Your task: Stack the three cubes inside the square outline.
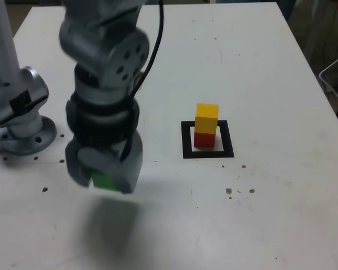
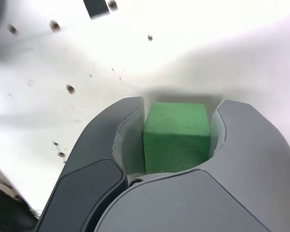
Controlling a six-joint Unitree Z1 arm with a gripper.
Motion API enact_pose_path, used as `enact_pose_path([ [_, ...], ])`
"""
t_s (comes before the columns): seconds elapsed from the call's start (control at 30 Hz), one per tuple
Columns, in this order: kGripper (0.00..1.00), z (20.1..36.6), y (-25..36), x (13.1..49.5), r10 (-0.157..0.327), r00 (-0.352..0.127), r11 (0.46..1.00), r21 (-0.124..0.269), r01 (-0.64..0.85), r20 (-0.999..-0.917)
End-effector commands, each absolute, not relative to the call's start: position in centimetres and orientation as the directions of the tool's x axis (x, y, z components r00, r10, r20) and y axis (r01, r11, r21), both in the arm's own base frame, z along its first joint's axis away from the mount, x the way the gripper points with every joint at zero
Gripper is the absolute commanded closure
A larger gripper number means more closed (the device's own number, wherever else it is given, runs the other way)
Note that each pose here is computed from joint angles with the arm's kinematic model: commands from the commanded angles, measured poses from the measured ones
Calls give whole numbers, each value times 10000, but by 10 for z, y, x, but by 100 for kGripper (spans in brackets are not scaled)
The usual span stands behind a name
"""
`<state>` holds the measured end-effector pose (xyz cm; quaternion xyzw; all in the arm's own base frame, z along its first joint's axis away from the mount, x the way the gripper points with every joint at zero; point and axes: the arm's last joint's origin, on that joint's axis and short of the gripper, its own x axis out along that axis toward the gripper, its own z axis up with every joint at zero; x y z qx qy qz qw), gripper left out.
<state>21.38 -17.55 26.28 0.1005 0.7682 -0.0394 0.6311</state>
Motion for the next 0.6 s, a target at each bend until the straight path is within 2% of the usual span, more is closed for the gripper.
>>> enact_pose_path([
  [0.0, 82, 278, -164, 220, 1131, -1771, 9746, 744, 2114, -9777],
  [0.13, 82, 299, -145, 233, 1225, -1765, 9712, 814, 2239, -9766],
  [0.37, 82, 333, -115, 254, 1005, -1511, 9742, 665, 2155, -9834],
  [0.57, 82, 347, -90, 272, 773, -1431, 9787, 477, 1997, -9867],
])
